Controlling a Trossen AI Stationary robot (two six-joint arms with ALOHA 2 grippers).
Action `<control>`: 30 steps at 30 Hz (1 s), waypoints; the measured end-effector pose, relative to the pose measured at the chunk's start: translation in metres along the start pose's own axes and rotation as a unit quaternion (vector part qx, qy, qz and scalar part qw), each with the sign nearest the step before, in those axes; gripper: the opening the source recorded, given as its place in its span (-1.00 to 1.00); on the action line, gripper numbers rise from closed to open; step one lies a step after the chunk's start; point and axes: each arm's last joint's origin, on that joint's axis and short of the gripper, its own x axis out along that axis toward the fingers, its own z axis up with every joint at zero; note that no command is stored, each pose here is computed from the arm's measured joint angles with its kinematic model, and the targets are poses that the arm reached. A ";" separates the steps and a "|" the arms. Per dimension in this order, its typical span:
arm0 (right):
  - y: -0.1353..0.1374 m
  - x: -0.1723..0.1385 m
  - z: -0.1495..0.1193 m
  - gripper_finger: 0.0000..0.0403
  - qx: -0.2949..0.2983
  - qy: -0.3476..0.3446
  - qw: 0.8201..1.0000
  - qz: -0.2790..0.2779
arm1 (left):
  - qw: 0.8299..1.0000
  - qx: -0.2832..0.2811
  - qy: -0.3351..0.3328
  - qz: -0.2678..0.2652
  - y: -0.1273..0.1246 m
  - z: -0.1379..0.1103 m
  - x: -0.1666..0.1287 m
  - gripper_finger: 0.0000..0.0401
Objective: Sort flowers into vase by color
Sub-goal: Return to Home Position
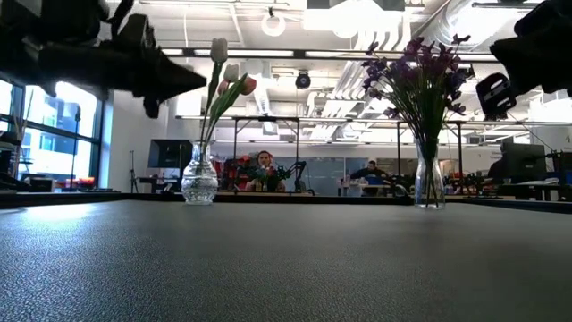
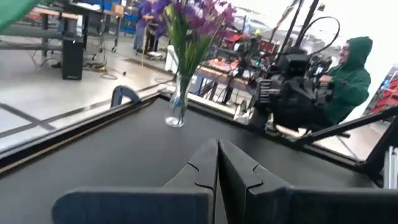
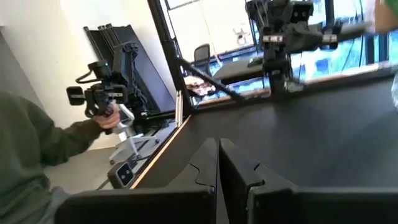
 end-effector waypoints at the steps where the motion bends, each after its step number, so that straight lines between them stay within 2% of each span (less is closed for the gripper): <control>1: 0.000 0.000 -0.001 -1.00 0.010 0.005 1.000 -0.001 | 1.000 0.001 0.002 0.001 0.001 -0.003 -0.003 -1.00; 4: -0.001 0.000 -0.001 -1.00 0.035 0.006 0.999 -0.009 | 1.000 0.010 -0.018 -0.005 0.003 -0.007 -0.013 -1.00; 8: -0.001 0.000 -0.001 -1.00 0.034 0.005 0.999 -0.012 | 0.997 0.023 -0.052 -0.044 0.006 -0.013 -0.030 -1.00; 14: -0.001 0.000 -0.001 -1.00 0.059 0.004 0.998 -0.012 | 0.995 0.021 -0.052 -0.082 0.003 -0.007 -0.039 -1.00; 18: -0.001 0.000 -0.001 -1.00 0.042 0.005 0.999 -0.012 | 0.994 0.021 -0.052 -0.091 0.002 -0.004 -0.047 -1.00; 25: -0.001 0.000 -0.001 -1.00 0.022 0.006 1.000 -0.012 | 0.996 0.021 0.009 -0.081 0.005 -0.014 -0.063 -1.00; 30: -0.001 0.000 -0.001 -1.00 0.021 0.006 1.000 -0.012 | 0.995 0.036 0.027 -0.084 0.005 -0.019 -0.074 -1.00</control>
